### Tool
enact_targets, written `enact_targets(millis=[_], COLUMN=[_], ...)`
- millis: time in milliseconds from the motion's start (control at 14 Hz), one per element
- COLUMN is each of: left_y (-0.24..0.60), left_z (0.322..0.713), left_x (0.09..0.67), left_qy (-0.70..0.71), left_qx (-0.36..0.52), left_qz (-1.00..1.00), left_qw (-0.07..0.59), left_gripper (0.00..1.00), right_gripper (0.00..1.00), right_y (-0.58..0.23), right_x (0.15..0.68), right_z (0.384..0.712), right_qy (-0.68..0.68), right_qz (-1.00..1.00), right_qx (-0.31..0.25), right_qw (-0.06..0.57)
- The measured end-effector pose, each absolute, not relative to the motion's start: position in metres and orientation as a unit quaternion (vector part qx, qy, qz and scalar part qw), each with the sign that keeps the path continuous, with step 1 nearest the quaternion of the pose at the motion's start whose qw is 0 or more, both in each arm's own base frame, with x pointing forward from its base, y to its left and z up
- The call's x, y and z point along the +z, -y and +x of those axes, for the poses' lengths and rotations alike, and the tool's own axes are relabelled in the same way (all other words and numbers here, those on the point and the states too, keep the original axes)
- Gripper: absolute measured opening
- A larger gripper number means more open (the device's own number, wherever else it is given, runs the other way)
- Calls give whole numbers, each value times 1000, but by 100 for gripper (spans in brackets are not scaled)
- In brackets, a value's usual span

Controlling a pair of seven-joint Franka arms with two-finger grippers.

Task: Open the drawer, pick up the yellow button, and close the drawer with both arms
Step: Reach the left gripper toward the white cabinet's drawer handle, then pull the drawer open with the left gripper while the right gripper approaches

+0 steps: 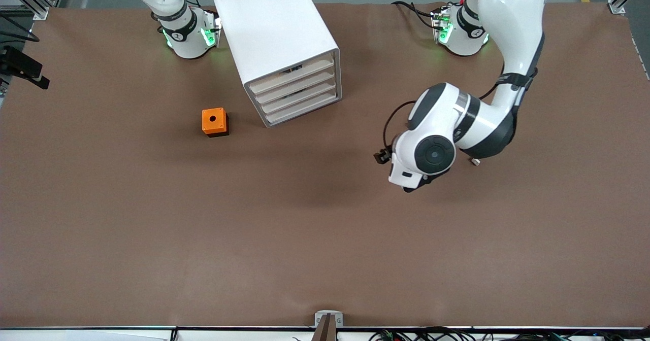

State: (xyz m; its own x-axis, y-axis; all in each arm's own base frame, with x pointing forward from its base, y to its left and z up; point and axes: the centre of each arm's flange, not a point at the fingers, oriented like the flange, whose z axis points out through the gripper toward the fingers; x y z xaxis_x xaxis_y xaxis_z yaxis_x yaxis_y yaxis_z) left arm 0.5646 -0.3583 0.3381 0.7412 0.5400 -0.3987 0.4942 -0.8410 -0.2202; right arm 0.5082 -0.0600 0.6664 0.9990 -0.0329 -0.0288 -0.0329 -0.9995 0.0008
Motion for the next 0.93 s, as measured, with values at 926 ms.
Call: enact_targets(millis=[926], left_y=[430], left_z=[515], left_x=[343], left_qy=[595], left_qx=[345], left_qz=[-716], left_qw=[120], left_gripper=[100], right_gripper=[100], right_y=[52], right_x=[667], right_z=[511], right_qy=[7], right_qz=[1000], right_qx=[-11], right_qw=[1])
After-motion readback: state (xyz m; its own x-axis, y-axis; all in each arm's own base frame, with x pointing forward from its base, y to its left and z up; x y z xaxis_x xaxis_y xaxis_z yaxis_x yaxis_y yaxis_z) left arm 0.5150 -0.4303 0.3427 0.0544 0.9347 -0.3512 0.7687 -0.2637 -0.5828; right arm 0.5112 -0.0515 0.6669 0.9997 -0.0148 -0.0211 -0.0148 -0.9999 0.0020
